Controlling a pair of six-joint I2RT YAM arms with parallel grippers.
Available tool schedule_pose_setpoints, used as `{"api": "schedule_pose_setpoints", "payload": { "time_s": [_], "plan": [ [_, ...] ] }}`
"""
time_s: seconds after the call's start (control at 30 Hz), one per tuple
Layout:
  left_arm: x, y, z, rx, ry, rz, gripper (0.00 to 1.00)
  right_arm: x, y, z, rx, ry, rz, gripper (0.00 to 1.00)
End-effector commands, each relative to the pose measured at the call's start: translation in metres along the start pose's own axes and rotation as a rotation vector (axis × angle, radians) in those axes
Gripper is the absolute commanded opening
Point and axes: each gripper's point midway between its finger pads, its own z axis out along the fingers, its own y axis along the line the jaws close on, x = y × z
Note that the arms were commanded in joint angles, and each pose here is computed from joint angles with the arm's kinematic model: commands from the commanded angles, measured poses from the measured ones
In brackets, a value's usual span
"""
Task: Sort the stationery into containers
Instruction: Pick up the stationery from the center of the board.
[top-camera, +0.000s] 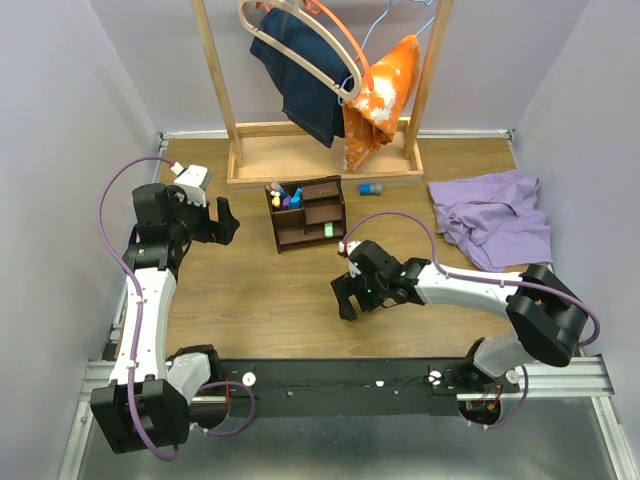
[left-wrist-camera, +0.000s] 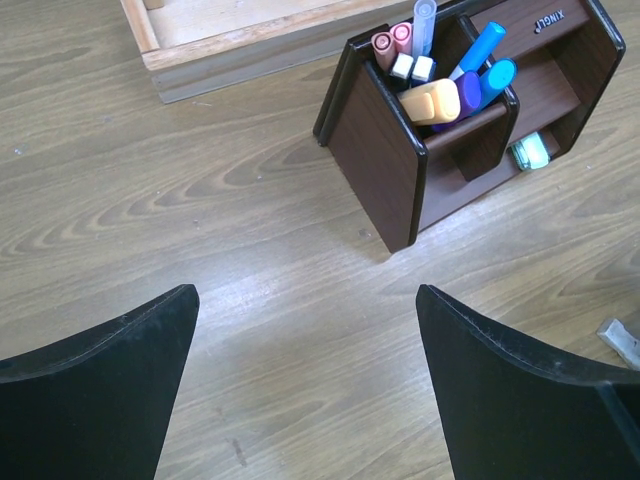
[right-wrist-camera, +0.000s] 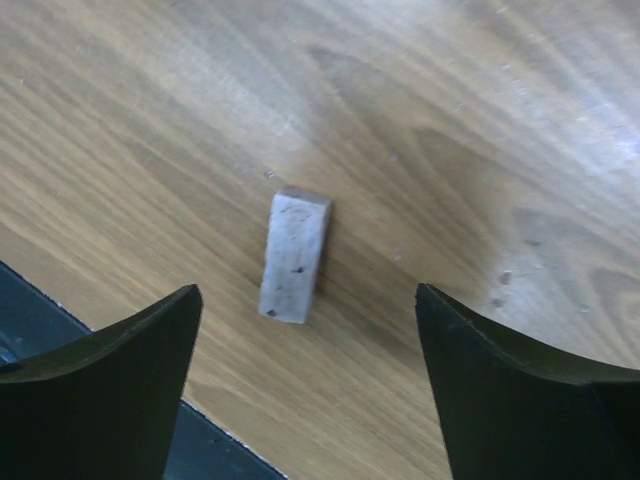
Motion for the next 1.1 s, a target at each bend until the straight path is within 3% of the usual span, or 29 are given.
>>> {"api": "schedule_pose_setpoints", "payload": {
  "time_s": [0.0, 0.07, 0.2, 0.37, 0.67, 0.77, 0.93, 1.07],
  "plan": [
    [0.002, 0.000, 0.002, -0.001, -0.001, 0.025, 0.99, 0.025, 0.002, 0.009, 0.036, 0.072, 0.018, 0.88],
    [0.003, 0.001, 0.003, -0.004, -0.002, 0.027, 0.99, 0.027, 0.002, 0.011, 0.049, 0.086, 0.033, 0.77],
    [0.005, 0.002, 0.006, -0.003, -0.004, 0.015, 0.99, 0.024, 0.006, 0.017, 0.062, 0.086, 0.036, 0.76],
    [0.010, 0.001, 0.009, 0.009, 0.000, 0.008, 0.99, 0.031, 0.007, 0.023, 0.073, 0.114, 0.029, 0.63],
    [0.013, 0.004, 0.012, 0.002, -0.003, 0.032, 0.99, 0.051, -0.001, 0.022, 0.162, 0.151, -0.040, 0.64],
    [0.014, 0.003, 0.013, 0.001, -0.002, 0.033, 0.99, 0.060, -0.009, 0.024, 0.195, 0.173, -0.039, 0.46],
    [0.019, 0.003, 0.012, -0.003, 0.012, 0.038, 0.99, 0.062, -0.013, 0.027, 0.217, 0.182, -0.033, 0.42],
    [0.018, 0.004, 0.012, -0.008, 0.015, 0.048, 0.99, 0.067, -0.013, 0.025, 0.217, 0.206, -0.031, 0.27]
  ]
}}
